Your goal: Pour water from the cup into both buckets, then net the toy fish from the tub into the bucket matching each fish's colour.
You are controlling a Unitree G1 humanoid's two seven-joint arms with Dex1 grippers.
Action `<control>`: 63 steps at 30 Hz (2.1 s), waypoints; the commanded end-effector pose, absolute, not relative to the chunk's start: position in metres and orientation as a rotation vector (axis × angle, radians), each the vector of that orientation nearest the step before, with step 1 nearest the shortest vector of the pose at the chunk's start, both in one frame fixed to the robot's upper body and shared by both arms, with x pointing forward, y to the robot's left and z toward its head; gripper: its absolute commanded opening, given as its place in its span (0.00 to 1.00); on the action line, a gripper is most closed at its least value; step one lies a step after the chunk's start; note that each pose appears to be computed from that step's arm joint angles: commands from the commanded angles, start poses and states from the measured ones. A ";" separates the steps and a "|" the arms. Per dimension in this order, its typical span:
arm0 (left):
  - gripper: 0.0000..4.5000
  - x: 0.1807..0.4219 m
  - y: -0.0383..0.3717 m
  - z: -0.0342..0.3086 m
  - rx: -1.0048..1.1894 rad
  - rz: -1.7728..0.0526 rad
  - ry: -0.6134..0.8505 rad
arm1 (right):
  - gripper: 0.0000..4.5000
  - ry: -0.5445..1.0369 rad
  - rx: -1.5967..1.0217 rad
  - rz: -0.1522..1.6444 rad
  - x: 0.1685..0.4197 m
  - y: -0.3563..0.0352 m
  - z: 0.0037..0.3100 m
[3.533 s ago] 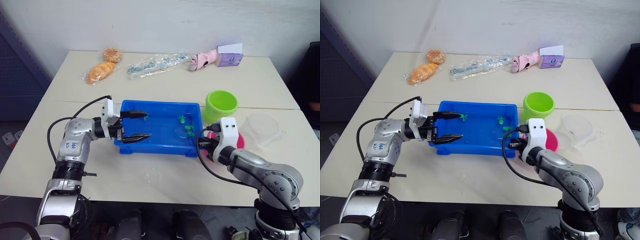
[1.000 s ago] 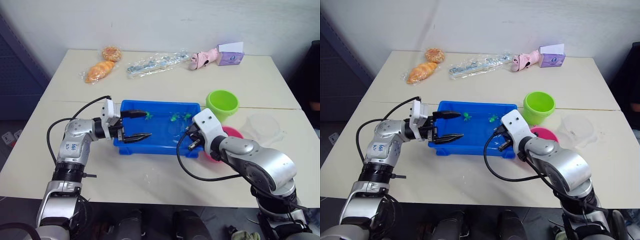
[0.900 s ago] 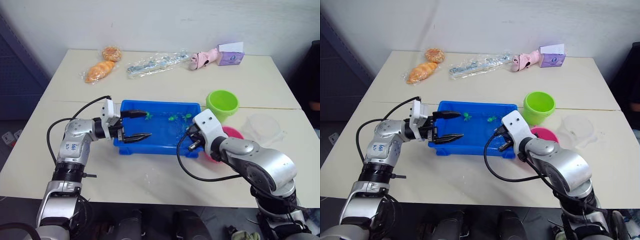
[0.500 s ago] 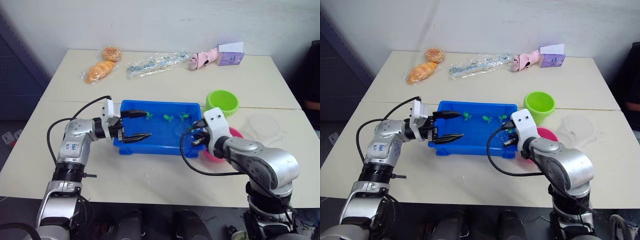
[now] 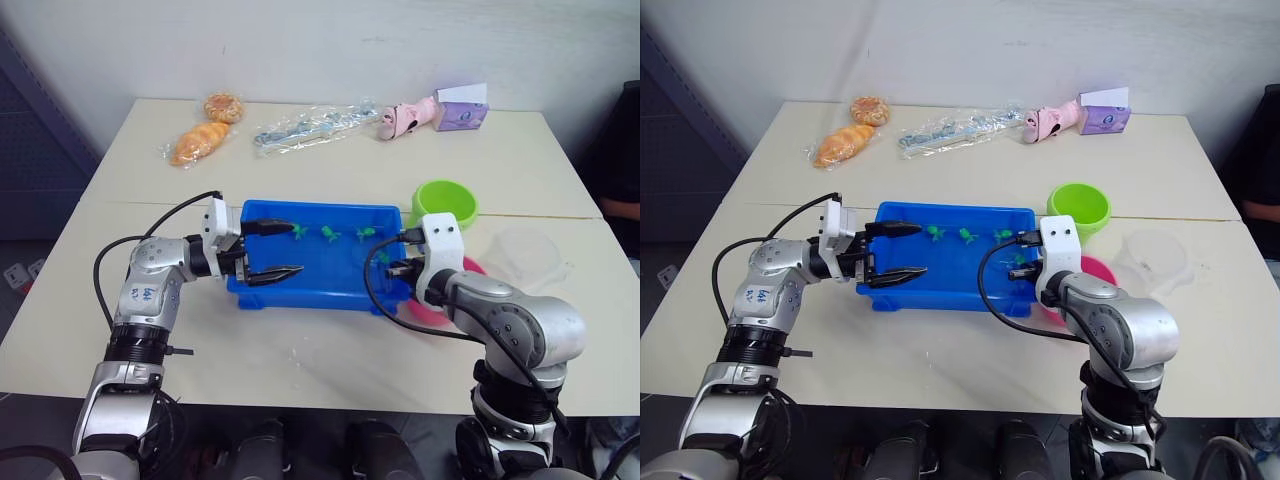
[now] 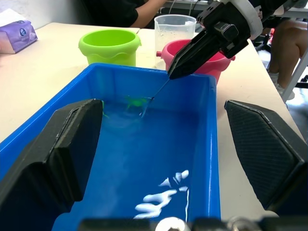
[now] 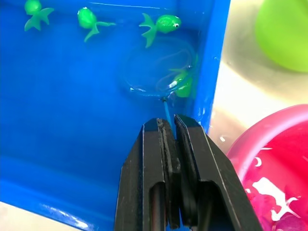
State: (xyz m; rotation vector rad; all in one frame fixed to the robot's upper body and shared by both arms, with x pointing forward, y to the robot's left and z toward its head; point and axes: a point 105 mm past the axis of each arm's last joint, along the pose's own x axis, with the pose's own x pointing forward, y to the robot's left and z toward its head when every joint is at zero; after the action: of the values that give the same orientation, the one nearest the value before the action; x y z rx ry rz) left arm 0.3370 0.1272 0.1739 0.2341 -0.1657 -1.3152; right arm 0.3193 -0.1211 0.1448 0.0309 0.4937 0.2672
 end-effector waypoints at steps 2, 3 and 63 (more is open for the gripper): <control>0.97 0.337 0.130 0.182 0.239 -1.305 -0.204 | 0.00 0.461 0.042 0.255 0.322 -0.120 0.154; 0.97 0.337 0.130 0.182 0.238 -1.305 -0.204 | 0.00 0.453 0.047 0.253 0.323 -0.119 0.156; 0.97 0.346 0.127 0.235 0.077 -1.199 -0.318 | 0.00 0.019 -0.397 0.167 0.315 -0.264 0.227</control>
State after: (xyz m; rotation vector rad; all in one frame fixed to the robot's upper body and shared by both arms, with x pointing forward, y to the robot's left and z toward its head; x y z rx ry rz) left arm 0.3499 0.1310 0.2227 0.0496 -0.2716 -1.1802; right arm 0.3147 -0.2577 0.2142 -0.3273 0.0762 0.1948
